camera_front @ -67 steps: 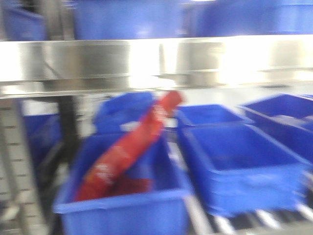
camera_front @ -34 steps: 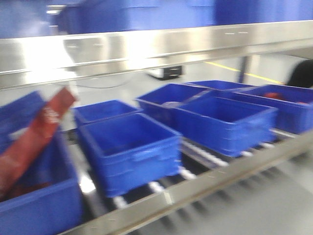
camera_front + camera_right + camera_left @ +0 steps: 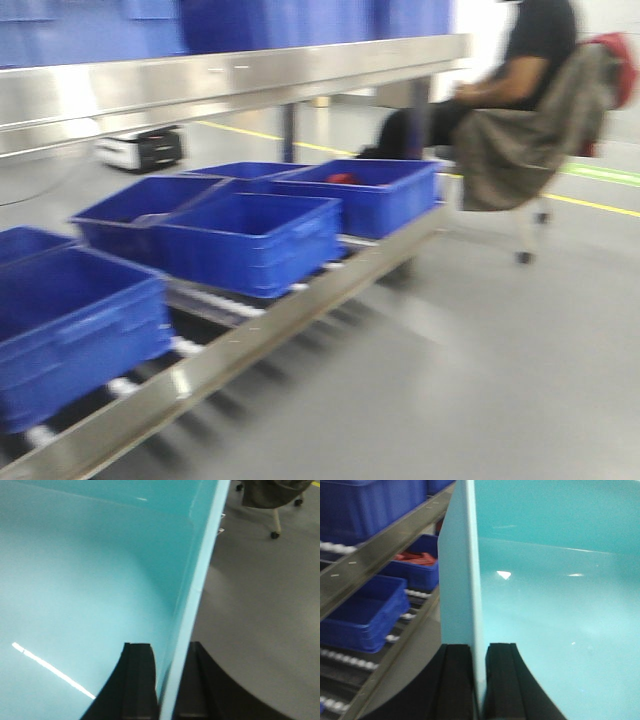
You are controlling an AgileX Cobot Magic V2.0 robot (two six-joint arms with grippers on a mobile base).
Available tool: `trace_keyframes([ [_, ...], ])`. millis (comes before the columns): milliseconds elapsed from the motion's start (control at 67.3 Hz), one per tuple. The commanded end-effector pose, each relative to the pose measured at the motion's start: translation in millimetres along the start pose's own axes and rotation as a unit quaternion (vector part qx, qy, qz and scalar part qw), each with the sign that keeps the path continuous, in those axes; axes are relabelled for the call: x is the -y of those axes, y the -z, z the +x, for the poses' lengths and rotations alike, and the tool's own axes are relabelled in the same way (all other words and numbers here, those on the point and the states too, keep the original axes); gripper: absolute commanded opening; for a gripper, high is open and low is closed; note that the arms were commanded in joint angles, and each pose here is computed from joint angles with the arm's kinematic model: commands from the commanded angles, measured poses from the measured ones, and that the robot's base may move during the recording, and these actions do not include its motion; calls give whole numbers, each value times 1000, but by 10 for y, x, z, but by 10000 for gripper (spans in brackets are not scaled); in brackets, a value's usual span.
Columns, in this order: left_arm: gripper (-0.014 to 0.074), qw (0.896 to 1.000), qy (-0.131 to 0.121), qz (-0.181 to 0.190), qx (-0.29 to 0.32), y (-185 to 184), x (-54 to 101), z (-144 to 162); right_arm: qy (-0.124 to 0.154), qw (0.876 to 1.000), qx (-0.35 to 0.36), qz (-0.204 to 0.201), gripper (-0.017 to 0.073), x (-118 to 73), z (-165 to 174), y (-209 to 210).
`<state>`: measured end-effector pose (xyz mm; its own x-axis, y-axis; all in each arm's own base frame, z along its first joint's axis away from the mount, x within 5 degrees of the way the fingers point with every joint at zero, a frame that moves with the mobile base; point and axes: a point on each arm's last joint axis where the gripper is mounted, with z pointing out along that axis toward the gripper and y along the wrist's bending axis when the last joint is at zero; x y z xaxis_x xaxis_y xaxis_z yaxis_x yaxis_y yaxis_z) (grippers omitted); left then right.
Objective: Fetch blue bin and place on conveyor start
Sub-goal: 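Hold the bin with both grippers while the base drives to the red table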
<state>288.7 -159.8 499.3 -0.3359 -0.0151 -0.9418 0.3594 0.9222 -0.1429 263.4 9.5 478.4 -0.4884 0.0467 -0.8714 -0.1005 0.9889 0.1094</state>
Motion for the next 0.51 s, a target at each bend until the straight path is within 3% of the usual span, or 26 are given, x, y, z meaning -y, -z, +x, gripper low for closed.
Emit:
trace_keyframes([
  [0,-111,998,25,33,43,97,74,-117,10,1000,29,-5,-151,-18,-63,35],
  [491,-111,998,25,33,43,97,74,-117,10,999,32,-4,-151,-18,-67,35],
])
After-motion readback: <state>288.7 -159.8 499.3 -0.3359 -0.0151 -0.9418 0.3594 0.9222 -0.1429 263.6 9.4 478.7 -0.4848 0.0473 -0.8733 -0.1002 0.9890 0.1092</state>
